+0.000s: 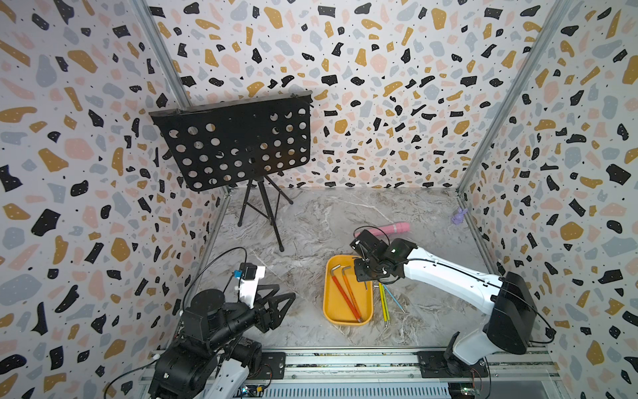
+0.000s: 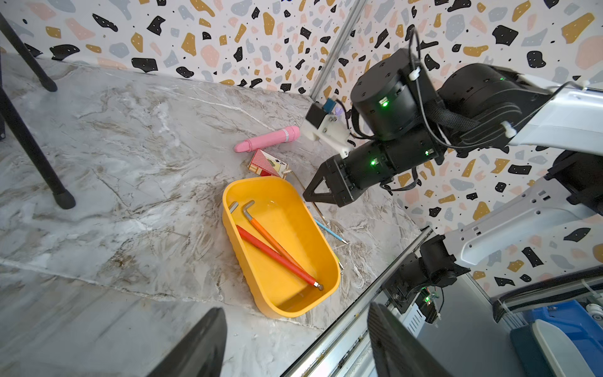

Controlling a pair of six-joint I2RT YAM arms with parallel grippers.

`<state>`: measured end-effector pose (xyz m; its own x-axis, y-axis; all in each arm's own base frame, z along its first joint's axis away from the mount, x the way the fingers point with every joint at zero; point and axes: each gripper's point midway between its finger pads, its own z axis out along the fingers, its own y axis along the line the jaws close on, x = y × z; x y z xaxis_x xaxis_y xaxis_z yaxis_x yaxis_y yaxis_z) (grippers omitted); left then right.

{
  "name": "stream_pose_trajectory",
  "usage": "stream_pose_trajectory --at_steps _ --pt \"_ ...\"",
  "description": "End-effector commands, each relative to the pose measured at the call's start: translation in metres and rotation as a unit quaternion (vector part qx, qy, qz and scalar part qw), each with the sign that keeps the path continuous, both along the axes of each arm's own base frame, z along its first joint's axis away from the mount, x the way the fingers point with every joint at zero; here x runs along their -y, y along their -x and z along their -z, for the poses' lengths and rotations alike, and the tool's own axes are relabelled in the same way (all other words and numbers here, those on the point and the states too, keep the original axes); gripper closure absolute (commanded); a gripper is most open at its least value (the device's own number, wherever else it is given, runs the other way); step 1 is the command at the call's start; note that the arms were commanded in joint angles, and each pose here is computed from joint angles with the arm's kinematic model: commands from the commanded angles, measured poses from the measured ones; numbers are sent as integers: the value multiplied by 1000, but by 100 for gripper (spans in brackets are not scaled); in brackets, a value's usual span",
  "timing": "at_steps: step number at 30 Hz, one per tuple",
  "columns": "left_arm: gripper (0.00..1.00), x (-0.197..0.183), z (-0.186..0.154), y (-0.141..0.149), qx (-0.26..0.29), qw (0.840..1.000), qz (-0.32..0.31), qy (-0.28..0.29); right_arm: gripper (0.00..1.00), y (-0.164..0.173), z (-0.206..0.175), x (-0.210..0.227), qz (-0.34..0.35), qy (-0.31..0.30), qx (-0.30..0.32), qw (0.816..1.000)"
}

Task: Put the hex key on the desktop into the storage box
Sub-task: Place the Allen key in the storage box.

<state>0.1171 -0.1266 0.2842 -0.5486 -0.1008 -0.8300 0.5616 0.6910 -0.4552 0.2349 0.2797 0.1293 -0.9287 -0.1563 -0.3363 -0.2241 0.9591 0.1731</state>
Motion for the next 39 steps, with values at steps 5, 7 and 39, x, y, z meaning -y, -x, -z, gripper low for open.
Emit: stream_pose_trajectory --at_steps 5,7,39 --pt "28 2 -8 -4 23 1000 4 4 100 13 30 -9 1 9 -60 998" --pt "28 2 -8 -4 23 1000 5 5 100 15 40 -11 4 15 -75 997" --pt "28 2 -7 -4 22 1000 3 4 77 5 90 3 40 64 -107 991"
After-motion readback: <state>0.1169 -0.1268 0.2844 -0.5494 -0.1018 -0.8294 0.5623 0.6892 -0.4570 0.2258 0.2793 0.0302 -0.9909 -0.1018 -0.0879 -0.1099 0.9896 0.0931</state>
